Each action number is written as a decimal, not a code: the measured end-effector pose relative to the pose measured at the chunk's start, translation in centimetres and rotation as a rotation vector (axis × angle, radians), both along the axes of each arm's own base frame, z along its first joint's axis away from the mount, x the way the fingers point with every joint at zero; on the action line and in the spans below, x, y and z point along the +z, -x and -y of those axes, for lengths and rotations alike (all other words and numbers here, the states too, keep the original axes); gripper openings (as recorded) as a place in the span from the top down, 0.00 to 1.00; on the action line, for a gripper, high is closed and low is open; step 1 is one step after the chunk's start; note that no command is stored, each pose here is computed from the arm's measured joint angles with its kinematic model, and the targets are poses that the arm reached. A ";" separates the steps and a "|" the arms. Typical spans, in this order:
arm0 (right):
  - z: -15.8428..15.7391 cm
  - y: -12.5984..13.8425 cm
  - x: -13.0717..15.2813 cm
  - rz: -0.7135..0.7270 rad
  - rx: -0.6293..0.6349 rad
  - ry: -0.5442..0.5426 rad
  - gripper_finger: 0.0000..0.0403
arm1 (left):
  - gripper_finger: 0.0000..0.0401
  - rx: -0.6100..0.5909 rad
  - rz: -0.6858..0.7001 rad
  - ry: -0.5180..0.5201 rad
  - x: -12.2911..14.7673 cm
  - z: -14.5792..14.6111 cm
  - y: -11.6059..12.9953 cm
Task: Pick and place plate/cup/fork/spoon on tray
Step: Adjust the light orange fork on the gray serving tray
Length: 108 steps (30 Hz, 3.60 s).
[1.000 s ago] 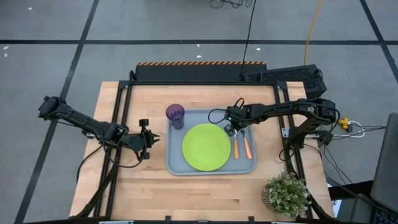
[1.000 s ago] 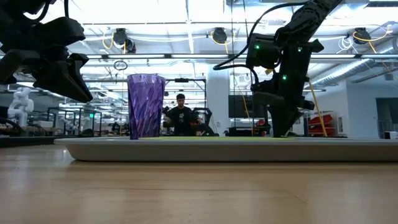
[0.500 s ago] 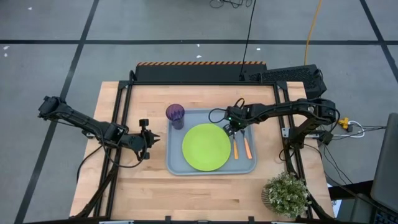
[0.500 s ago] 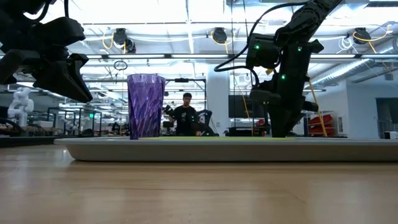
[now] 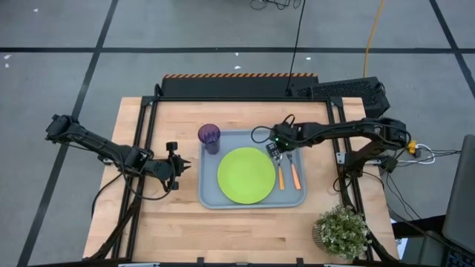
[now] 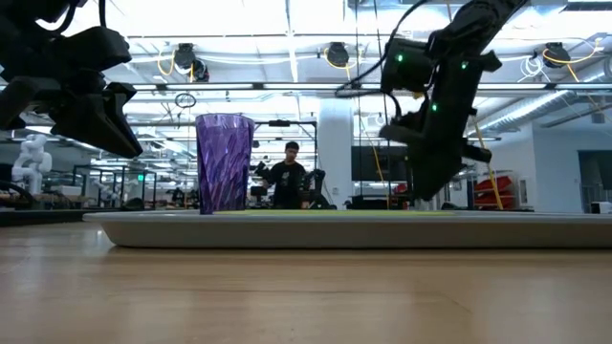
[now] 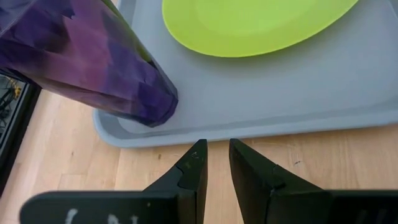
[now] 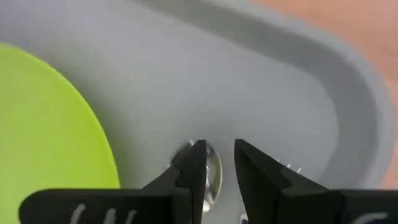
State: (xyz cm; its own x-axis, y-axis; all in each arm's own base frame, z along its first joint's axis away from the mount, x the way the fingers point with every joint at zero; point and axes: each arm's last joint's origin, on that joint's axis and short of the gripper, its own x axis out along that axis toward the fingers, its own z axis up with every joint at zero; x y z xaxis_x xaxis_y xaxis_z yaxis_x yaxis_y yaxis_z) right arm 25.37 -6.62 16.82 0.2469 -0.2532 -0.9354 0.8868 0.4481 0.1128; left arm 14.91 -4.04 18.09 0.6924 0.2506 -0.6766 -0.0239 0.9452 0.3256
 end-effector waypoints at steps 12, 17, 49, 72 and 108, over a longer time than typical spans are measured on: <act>-1.7 2.7 2.8 -0.032 -0.067 0.006 0.81 | 0.82 -0.002 -0.019 -0.008 -1.5 -0.1 0.4; -3.3 2.5 2.8 -0.029 -0.049 -0.009 0.81 | 0.82 0.001 -0.012 -0.003 -1.6 -0.1 0.4; -9.3 2.2 -1.1 -0.287 -0.031 -0.206 0.81 | 0.82 -0.019 0.032 0.003 -1.2 0.0 0.1; -9.4 2.2 -1.1 -0.280 -0.081 -0.240 0.79 | 0.82 -0.025 0.016 0.031 -1.4 0.0 0.2; -9.5 2.4 -2.6 -0.206 -0.257 -0.346 0.69 | 0.82 -0.033 -0.001 0.041 -1.5 0.1 0.3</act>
State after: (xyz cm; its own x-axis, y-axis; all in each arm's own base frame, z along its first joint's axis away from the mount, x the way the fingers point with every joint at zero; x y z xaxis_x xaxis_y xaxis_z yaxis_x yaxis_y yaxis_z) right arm 22.96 2.90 14.25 0.0181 0.0534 -0.9984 0.9836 0.1785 0.0273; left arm 14.64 -4.09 16.64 0.6990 0.1999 -0.6867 0.0076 0.9580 0.2866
